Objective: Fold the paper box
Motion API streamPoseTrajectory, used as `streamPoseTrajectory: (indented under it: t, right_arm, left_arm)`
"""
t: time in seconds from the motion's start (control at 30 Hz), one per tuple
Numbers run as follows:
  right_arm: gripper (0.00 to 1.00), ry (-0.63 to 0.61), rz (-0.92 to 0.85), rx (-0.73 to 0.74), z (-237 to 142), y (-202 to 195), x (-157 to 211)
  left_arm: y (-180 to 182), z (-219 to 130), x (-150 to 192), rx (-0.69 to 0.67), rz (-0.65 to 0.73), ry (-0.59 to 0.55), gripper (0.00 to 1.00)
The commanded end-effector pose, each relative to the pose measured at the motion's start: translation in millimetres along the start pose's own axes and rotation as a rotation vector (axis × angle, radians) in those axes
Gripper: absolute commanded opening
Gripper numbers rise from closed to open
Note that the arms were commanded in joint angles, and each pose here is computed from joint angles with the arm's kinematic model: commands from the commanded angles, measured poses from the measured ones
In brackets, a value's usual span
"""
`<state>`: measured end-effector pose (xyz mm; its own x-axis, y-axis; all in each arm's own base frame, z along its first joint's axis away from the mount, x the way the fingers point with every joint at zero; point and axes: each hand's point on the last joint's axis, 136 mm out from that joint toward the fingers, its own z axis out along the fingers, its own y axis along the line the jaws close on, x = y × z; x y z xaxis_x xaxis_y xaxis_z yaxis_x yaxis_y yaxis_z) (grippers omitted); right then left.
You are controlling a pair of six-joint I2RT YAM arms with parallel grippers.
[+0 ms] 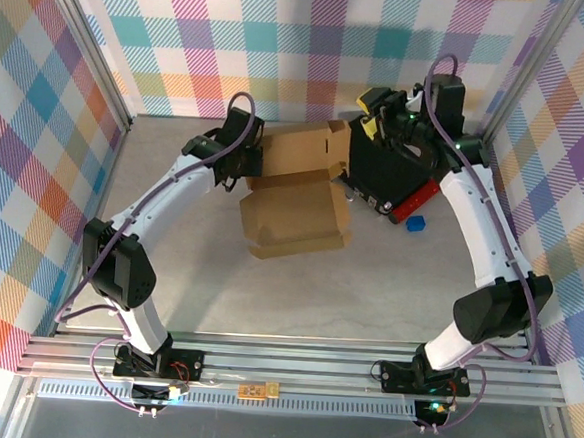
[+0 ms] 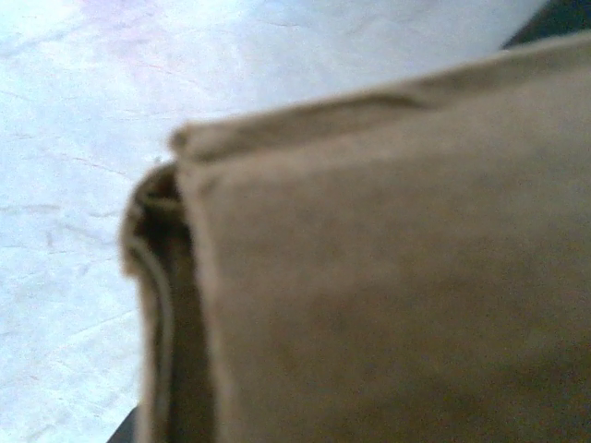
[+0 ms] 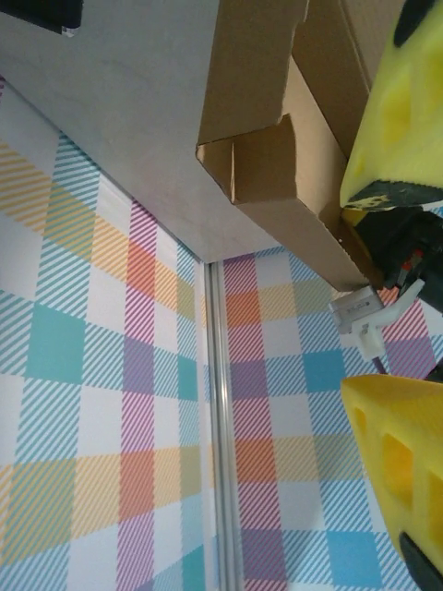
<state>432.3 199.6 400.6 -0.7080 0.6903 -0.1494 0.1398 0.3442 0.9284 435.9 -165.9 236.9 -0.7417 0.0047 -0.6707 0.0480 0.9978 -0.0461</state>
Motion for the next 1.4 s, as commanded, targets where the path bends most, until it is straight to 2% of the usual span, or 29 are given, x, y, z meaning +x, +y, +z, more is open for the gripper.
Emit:
streamPoseTrajectory:
  t: [0.0, 0.27, 0.53, 0.97, 1.0, 1.17, 1.27, 1.3, 1.37]
  right_arm:
    - [0.50, 0.051, -0.005, 0.182, 5.7, -29.6, 17.0]
    - [0.50, 0.096, -0.027, 0.239, 27.9, -30.9, 25.2]
    - [0.52, 0.098, -0.058, 0.335, 45.7, -56.0, 24.5]
    - [0.51, 0.176, -0.066, 0.297, 76.8, -49.9, 34.5]
    - [0.50, 0.183, -0.063, 0.301, 77.8, -51.7, 36.0]
    - [0.27, 0.187, -0.050, 0.285, 75.9, -47.6, 37.7]
    - [0.20, 0.178, -0.050, 0.283, 73.4, -45.5, 36.8]
    - [0.20, 0.176, -0.050, 0.282, 72.1, -44.6, 36.3]
    - [0.29, 0.166, -0.057, 0.281, 67.9, -43.0, 33.8]
  left_arm:
    - [-8.8, -8.7, 14.0, 0.069, 0.010, 0.098, 0.00]
    - [-16.3, -11.4, 11.3, 0.077, 0.030, 0.122, 0.00]
    - [-16.8, -13.6, 10.5, 0.065, 0.040, 0.124, 0.00]
    - [-27.5, -16.0, 15.3, 0.058, 0.094, 0.127, 0.00]
    - [-27.9, -16.6, 15.0, 0.060, 0.093, 0.126, 0.00]
    - [-29.1, -17.3, 14.1, 0.061, 0.076, 0.129, 0.00]
    - [-29.1, -18.0, 12.8, 0.060, 0.064, 0.126, 0.00]
    - [-28.3, -18.3, 12.2, 0.057, 0.061, 0.125, 0.00]
    - [-27.3, -19.0, 11.5, 0.051, 0.058, 0.126, 0.00]
